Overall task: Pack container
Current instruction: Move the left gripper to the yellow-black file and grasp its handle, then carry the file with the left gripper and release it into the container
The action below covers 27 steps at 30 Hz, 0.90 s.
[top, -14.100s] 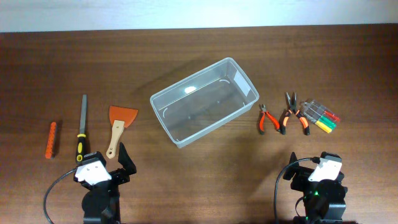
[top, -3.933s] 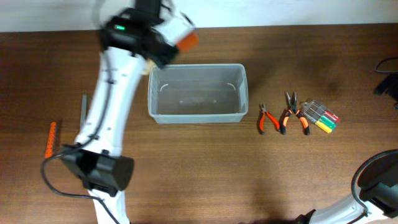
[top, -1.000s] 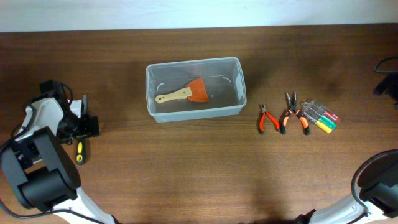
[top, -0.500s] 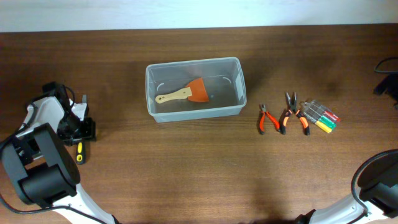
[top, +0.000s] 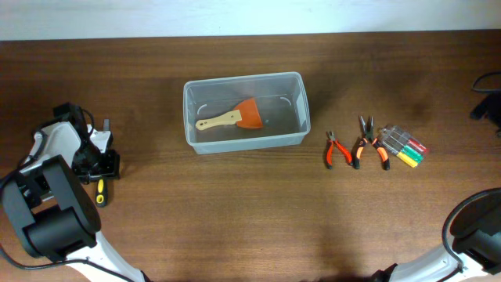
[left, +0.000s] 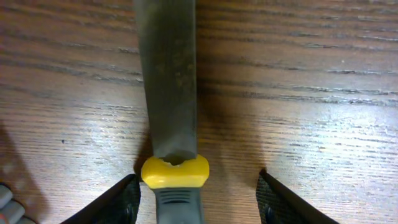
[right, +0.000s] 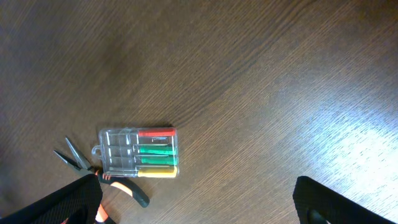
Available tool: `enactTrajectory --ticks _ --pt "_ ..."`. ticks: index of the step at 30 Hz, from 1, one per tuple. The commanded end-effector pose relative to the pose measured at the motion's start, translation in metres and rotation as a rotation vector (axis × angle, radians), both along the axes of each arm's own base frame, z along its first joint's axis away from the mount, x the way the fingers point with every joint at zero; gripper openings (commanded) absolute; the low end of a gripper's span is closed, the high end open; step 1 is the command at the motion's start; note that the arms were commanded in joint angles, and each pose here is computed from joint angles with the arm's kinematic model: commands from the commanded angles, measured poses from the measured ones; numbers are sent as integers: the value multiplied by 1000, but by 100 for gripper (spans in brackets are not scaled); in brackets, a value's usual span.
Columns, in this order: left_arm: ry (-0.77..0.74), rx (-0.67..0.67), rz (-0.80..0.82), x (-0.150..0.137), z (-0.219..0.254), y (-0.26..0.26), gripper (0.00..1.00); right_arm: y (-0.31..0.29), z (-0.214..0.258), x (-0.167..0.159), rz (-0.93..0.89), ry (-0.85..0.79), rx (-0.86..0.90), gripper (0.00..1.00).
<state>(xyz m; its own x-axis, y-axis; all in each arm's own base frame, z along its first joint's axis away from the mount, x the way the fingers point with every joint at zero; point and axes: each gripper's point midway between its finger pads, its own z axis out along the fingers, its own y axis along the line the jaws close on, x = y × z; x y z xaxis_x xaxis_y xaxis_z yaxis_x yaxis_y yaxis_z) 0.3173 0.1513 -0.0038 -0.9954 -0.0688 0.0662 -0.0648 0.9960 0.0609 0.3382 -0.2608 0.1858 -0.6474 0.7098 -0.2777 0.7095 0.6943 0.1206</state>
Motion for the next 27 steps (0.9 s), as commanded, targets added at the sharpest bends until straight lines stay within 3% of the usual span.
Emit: enactTrajectory --ticks 1,9,13,17,24,27 --pt "60 27 3 -10 -23 6 61 -2 3 2 -5 -2 -15 98" --pt "55 29 7 -9 -23 6 47 -2 3 2 -5 -2 -15 99" --pt "53 30 7 -8 -23 6 34 -2 3 2 -5 -2 -15 99" --pt "52 30 7 -8 -23 7 33 -2 3 2 -5 -2 -15 98" --pt "48 32 7 -7 -23 7 3 -2 3 2 -5 -2 -15 98" --pt "46 33 7 -6 -22 7 2 -2 3 2 -5 -2 -15 98"
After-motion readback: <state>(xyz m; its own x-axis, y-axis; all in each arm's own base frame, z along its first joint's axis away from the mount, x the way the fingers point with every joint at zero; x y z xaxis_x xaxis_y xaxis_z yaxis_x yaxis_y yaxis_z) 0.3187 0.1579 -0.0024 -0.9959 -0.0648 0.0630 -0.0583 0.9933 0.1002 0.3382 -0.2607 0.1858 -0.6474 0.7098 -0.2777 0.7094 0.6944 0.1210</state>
